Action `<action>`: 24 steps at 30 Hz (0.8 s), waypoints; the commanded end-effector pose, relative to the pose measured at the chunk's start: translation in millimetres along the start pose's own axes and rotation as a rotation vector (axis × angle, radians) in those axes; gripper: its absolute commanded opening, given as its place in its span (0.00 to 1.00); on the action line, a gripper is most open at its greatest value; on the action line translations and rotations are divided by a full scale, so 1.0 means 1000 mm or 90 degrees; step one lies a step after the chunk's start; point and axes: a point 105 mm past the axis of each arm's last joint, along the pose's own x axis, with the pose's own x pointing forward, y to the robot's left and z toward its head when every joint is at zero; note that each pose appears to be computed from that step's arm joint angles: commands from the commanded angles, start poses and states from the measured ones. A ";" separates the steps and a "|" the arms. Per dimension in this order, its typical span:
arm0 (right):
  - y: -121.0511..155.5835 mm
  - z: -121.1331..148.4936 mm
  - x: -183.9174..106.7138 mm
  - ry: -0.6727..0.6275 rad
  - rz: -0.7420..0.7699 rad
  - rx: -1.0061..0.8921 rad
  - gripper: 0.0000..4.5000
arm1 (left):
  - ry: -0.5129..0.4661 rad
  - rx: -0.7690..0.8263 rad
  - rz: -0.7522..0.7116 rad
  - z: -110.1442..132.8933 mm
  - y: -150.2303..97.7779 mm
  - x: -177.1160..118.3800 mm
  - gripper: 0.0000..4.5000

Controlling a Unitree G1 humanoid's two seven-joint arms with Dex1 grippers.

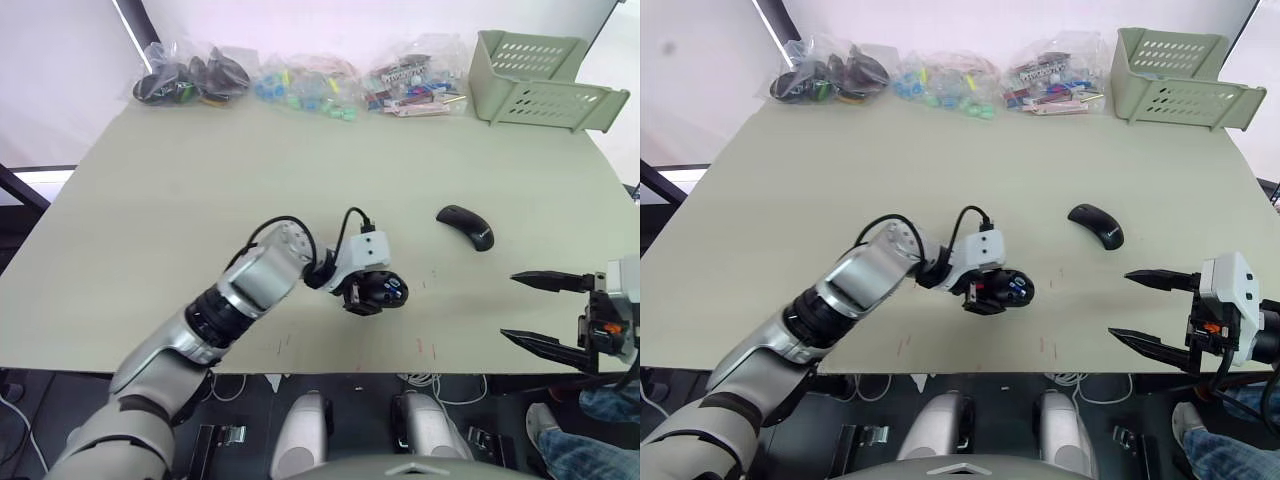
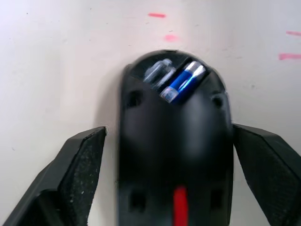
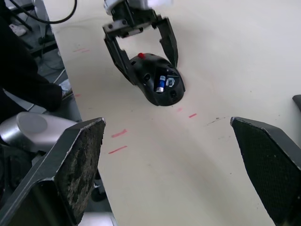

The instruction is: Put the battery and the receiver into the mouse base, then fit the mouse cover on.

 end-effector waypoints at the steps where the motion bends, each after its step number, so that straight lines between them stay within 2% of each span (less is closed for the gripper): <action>1: 0.001 0.011 -0.001 -0.021 -0.006 -0.014 1.00 | -0.075 0.007 0.027 0.015 0.003 -0.033 0.99; 3: 0.001 0.013 0.000 -0.028 -0.005 -0.013 1.00 | -0.110 -0.022 0.037 0.011 0.000 -0.055 0.99; 5: 0.002 0.014 0.002 -0.034 -0.005 -0.012 1.00 | -0.175 -0.053 0.064 0.012 0.000 -0.075 0.99; 7: 0.002 0.014 0.004 -0.038 -0.005 -0.012 1.00 | -0.203 -0.075 0.097 0.001 -0.001 -0.093 0.99; 12: 0.002 0.015 0.009 -0.046 0.004 -0.011 1.00 | -0.202 -0.176 0.194 -0.054 0.002 -0.132 0.99; 15: 0.003 0.019 0.014 -0.057 0.011 -0.013 1.00 | -0.188 -0.232 0.296 -0.091 0.013 -0.148 0.99; 18: 0.002 0.022 0.016 -0.071 0.009 -0.015 1.00 | -0.186 -0.254 0.345 -0.109 0.016 -0.153 0.99; 24: 0.002 0.028 0.018 -0.108 -0.011 -0.036 1.00 | -0.189 -0.304 0.367 -0.133 0.011 -0.153 0.99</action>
